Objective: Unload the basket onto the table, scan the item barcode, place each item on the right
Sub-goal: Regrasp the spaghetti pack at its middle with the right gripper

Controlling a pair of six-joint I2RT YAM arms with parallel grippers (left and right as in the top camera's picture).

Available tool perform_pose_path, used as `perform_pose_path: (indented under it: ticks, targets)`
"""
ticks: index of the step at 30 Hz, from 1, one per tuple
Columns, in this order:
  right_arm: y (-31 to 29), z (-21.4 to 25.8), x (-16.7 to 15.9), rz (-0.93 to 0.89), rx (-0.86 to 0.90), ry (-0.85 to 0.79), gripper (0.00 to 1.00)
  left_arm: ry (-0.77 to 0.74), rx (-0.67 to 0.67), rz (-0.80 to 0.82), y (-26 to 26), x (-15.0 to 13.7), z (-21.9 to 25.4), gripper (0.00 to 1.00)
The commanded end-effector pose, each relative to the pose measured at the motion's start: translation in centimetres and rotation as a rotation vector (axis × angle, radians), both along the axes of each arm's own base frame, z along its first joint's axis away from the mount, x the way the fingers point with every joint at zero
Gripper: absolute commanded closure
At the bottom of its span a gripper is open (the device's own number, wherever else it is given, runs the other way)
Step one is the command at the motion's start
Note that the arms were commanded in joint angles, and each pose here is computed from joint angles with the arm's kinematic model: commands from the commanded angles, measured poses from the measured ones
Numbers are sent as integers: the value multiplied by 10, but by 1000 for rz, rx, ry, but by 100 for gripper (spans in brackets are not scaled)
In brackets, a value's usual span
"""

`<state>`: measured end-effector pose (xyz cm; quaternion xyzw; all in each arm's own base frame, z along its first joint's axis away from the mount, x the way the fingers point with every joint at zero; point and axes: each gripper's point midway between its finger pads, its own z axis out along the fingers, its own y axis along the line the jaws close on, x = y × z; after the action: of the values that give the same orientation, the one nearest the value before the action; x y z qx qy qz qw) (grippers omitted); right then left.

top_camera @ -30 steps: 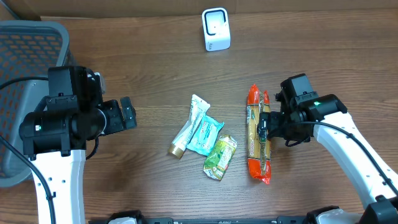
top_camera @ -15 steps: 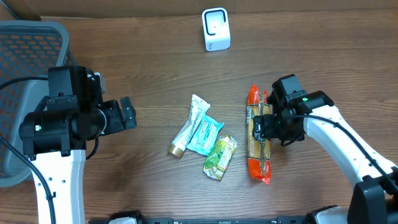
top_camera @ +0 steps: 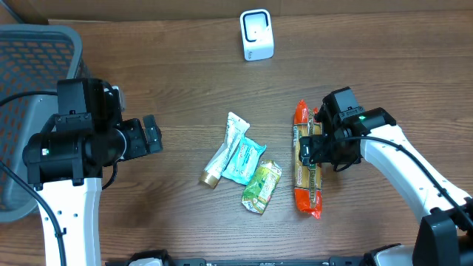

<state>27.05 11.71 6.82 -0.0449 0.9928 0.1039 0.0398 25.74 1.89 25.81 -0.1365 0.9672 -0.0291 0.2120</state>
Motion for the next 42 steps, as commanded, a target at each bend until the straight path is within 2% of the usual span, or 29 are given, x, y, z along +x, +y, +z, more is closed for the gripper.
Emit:
perform_pose_path:
  ticks: [1, 14, 19, 24, 31, 34, 38, 42]
  targets:
    - [2, -2, -2, 21, 4, 3, 4, -13, -10, 17, 0, 2, 3, 0]
    - [8, -27, -32, 56, -7, 77, 6, -13, -9, 18, 1, 2, 3, 0]
    - [24, -27, -26, 111, -26, 8, 6, -13, -10, 17, 0, 2, 3, 1]
    - [5, -31, -16, 23, -181, -52, 6, -13, -9, 18, 1, 2, 3, 0]
    - [4, -45, -24, 33, -187, -51, 16, -13, -9, 18, 1, 2, 3, 0]
    - [9, -46, -28, 57, -188, -50, 17, -13, -9, 18, 1, 2, 3, 0]
    - [19, -46, -33, 96, -186, -56, 16, -13, -10, 18, 0, 2, 3, 1]
    - [27, -46, -39, 134, -187, -53, 9, -13, -9, 17, 0, 2, 3, 1]
